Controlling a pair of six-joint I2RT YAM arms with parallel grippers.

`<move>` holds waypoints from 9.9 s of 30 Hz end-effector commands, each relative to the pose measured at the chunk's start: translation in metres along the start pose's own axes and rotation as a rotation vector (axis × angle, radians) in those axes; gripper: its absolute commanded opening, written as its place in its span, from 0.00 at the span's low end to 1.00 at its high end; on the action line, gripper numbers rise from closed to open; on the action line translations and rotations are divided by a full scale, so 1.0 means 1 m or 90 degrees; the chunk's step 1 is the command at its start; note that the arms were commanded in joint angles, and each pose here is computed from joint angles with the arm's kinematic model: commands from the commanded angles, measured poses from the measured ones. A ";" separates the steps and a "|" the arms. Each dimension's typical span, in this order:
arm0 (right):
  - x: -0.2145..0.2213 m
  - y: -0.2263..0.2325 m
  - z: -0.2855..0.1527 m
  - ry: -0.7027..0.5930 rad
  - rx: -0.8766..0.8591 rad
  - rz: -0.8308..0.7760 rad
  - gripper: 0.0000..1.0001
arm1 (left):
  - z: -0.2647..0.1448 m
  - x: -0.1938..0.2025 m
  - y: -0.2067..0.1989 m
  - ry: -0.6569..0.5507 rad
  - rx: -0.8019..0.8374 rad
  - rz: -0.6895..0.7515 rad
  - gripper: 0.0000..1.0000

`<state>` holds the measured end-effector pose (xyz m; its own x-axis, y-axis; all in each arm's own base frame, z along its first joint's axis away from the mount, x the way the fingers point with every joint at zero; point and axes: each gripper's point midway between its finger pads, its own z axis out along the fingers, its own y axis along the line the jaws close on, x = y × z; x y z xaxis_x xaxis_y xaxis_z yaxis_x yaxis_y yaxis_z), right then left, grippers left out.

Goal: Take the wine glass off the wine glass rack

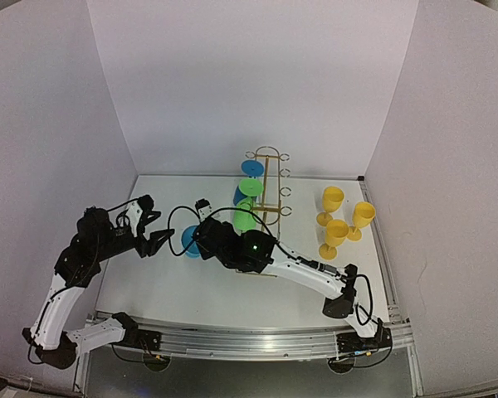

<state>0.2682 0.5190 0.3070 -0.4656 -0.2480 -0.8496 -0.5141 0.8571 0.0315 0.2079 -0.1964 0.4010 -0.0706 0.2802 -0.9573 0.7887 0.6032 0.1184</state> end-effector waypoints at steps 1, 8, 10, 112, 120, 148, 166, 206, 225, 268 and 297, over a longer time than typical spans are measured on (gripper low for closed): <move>-0.021 0.006 0.000 -0.059 0.003 0.085 0.00 | 0.016 0.040 0.009 0.127 -0.041 -0.273 0.67; -0.005 0.027 0.018 -0.038 -0.039 0.115 0.00 | 0.036 0.069 0.014 0.206 -0.058 -0.273 0.72; -0.003 0.032 0.018 -0.038 -0.046 0.111 0.00 | 0.041 0.071 0.020 0.217 -0.070 -0.257 0.71; -0.080 -0.207 -0.022 -0.096 0.064 0.283 0.41 | 0.247 -0.043 0.032 0.179 0.137 -0.627 0.62; -0.073 -0.206 -0.020 -0.086 0.062 0.286 0.41 | 0.258 -0.036 0.034 0.185 0.128 -0.628 0.54; -0.052 -0.236 -0.026 -0.077 0.142 0.264 0.41 | 0.257 -0.028 0.033 0.201 0.122 -0.648 0.08; -0.033 -0.245 -0.018 -0.039 0.174 0.246 0.41 | 0.237 -0.012 0.043 0.230 0.134 -0.717 0.00; -0.059 -0.222 -0.025 -0.026 0.090 0.208 0.45 | 0.149 -0.018 0.081 0.132 0.088 -0.292 0.00; -0.089 -0.149 -0.048 -0.031 -0.077 0.138 0.59 | 0.068 0.117 -0.038 -0.212 -0.068 1.072 0.00; -0.044 -0.050 -0.020 0.014 -0.080 0.068 0.00 | 0.030 0.114 -0.029 -0.060 0.016 0.684 0.99; -0.045 -0.006 0.002 -0.078 -0.041 0.117 0.00 | 0.081 0.050 0.034 0.292 -0.047 -0.208 0.42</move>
<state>0.2953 0.5128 0.3357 -0.4793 -0.0828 -0.8737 -0.4654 0.8680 0.1731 0.2729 -0.2360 0.3406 -0.5784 0.3020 -0.7578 0.6626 0.7158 -0.2205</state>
